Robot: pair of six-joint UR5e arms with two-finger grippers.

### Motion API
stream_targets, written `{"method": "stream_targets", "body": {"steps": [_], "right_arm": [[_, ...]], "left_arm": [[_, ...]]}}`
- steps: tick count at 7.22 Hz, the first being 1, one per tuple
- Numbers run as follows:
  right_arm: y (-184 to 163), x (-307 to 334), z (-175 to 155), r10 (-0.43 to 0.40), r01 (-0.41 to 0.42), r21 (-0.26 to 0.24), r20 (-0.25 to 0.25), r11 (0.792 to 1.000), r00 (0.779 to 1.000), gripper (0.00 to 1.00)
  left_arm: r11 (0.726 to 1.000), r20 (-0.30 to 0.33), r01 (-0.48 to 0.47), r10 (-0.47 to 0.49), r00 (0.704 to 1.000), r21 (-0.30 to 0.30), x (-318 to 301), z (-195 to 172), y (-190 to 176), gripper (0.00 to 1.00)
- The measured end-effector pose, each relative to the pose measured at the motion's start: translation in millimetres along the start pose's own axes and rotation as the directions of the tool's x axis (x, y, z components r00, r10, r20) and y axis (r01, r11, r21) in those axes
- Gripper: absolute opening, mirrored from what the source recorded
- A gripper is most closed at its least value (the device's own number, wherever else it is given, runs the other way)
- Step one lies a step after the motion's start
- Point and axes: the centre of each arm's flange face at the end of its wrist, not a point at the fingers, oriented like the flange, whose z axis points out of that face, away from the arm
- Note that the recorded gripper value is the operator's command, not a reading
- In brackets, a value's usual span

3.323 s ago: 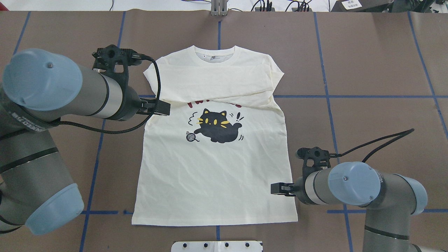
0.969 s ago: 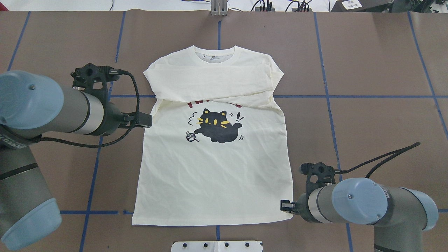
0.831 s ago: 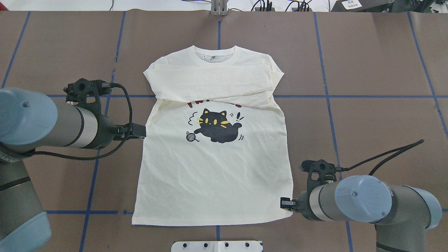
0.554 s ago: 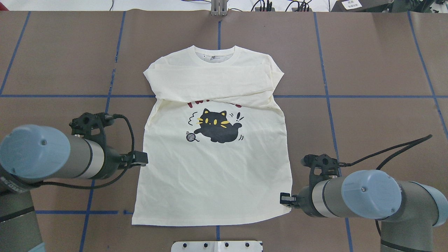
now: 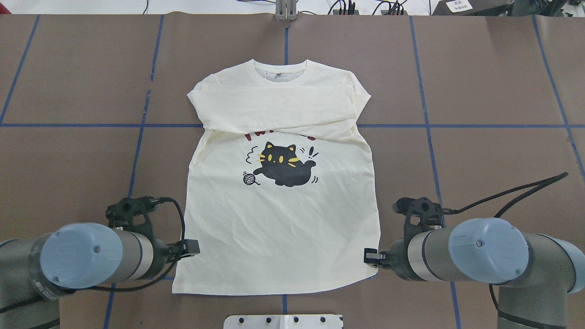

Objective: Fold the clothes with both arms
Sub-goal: 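Position both grippers at the hem corners nearest the robot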

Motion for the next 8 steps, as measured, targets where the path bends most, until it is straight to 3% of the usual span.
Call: {"method": "stream_targets", "body": {"steps": [6,8], "right_arm": [[-6,-2,-9,0.005,-0.005,0.003,0.015,1.000,1.000,0.00],[-6,-2,-9,0.005,-0.005,0.003,0.015,1.000,1.000,0.00]], "left_arm": [[1.000,-0.050,-0.002,0.002,0.999,-0.014,-1,18,13,0.89],[1.000,-0.040,-0.003,0.002,0.999,-0.012,-2,23,13,0.80]]}}
